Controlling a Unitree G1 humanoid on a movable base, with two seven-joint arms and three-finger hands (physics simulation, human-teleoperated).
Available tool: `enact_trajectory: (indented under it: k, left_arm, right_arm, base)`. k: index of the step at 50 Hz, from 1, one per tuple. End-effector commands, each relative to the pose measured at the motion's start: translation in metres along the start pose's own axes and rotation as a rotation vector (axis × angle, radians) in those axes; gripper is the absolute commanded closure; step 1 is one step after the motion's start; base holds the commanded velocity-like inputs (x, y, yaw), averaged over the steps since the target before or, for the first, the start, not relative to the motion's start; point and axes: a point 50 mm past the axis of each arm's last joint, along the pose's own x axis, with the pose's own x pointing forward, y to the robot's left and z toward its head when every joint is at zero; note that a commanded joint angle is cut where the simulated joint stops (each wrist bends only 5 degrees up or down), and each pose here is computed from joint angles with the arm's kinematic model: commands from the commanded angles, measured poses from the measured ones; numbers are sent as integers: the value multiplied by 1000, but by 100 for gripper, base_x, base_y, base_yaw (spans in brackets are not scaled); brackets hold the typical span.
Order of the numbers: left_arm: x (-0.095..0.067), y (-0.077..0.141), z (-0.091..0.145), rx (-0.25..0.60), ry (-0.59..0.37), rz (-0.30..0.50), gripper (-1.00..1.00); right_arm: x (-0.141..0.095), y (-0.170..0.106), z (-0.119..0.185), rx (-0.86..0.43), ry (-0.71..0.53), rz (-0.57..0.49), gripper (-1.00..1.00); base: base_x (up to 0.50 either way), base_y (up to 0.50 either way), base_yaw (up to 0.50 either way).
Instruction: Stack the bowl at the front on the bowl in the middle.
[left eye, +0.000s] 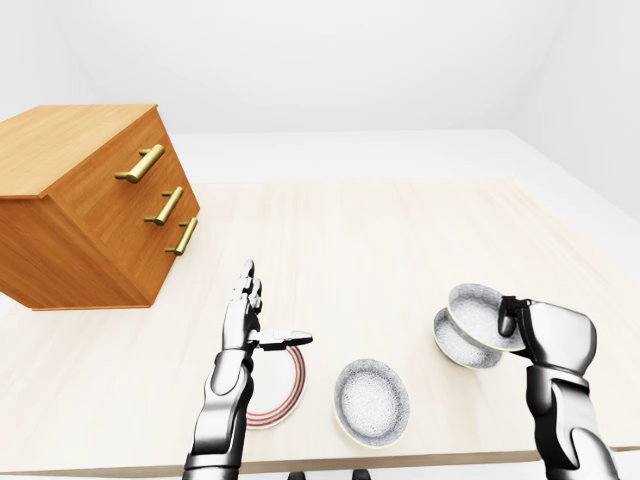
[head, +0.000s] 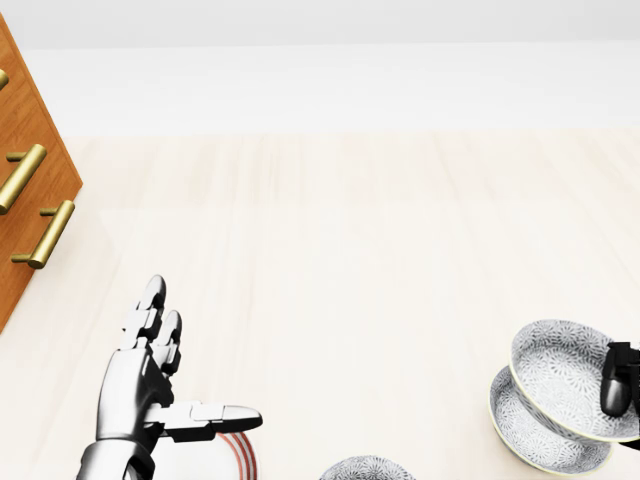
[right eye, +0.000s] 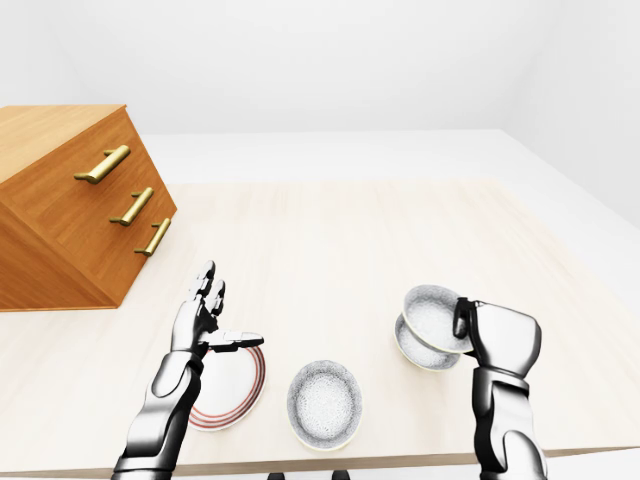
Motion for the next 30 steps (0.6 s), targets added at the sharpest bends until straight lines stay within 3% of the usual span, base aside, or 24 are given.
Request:
enact_trajectory:
  k: [1,30]
  left_arm:
    - [0,0,0,-1,-3,0,-100]
    - [0,-1,0,2,-2,0,-100]
  right_arm:
    - [0,5,-6,110,60,-52,100]
    - [-5,25,-15,61,70,15,100]
  base:
    - [0,0,0]
    - [0,0,0]
